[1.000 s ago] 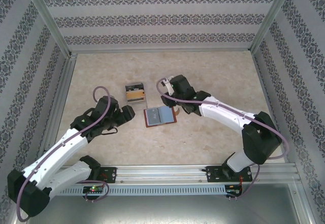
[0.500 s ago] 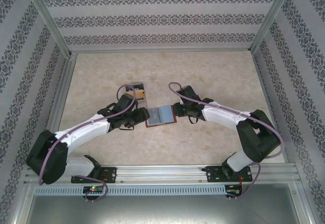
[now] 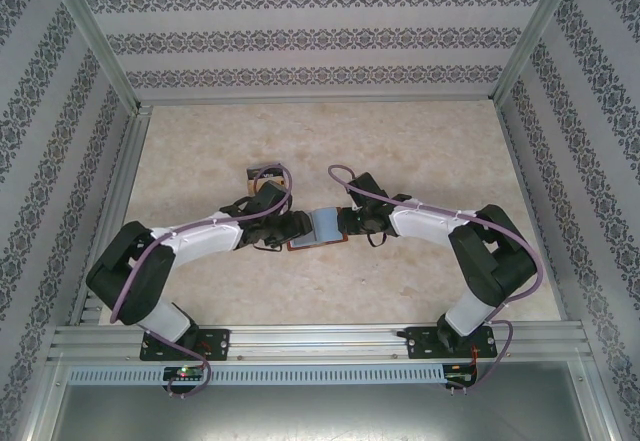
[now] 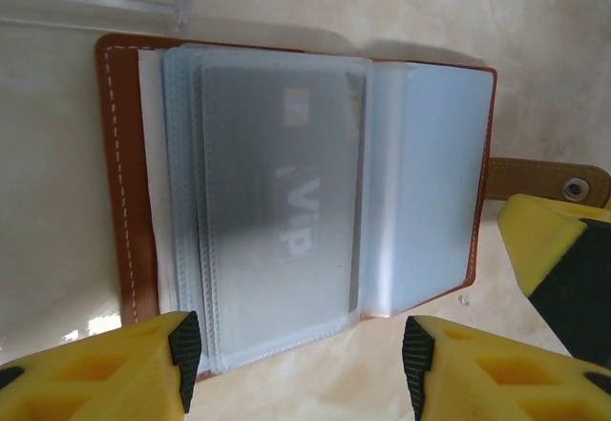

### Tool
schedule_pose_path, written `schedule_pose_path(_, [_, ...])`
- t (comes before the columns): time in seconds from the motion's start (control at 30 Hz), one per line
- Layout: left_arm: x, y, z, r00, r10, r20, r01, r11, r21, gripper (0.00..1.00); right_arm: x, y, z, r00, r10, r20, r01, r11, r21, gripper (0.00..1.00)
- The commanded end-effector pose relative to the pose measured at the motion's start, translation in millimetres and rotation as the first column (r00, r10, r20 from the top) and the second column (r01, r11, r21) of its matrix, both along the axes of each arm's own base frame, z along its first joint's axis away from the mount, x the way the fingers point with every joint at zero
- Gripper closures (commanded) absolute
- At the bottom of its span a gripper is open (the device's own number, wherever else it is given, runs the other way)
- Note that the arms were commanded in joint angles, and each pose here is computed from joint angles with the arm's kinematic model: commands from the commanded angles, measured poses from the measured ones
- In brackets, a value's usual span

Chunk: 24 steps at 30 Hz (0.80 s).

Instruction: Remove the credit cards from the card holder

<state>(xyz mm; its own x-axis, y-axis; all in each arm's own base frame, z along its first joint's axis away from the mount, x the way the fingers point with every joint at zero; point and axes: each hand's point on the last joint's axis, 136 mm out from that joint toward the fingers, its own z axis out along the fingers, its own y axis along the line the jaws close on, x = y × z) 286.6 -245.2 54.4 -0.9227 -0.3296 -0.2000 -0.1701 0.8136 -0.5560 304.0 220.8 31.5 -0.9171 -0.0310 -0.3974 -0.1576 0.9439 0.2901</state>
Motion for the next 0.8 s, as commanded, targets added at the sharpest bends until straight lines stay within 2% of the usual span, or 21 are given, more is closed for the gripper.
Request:
schedule_pose_path(0.0, [8,-13,7,0.998,-0.038,0.042,0.039,0.999,-0.019,0.4,-5,4,-5,1.0,0.002,-0.02,-0.002,1.0,0.011,0.65])
schedule_pose_path(0.33, [6,-12,-13,0.999,-0.047,-0.004,0.047,0.999,0.011,0.4,-6,8,-6,1.0,0.007,-0.024,-0.007,1.0,0.014,0.66])
schedule_pose_path(0.77, [6,-35,-9,0.995,-0.101,0.012,0.102,0.993,-0.068,0.39,-8,15,-15,0.998,0.02,-0.058,-0.019,1.0,0.017,0.66])
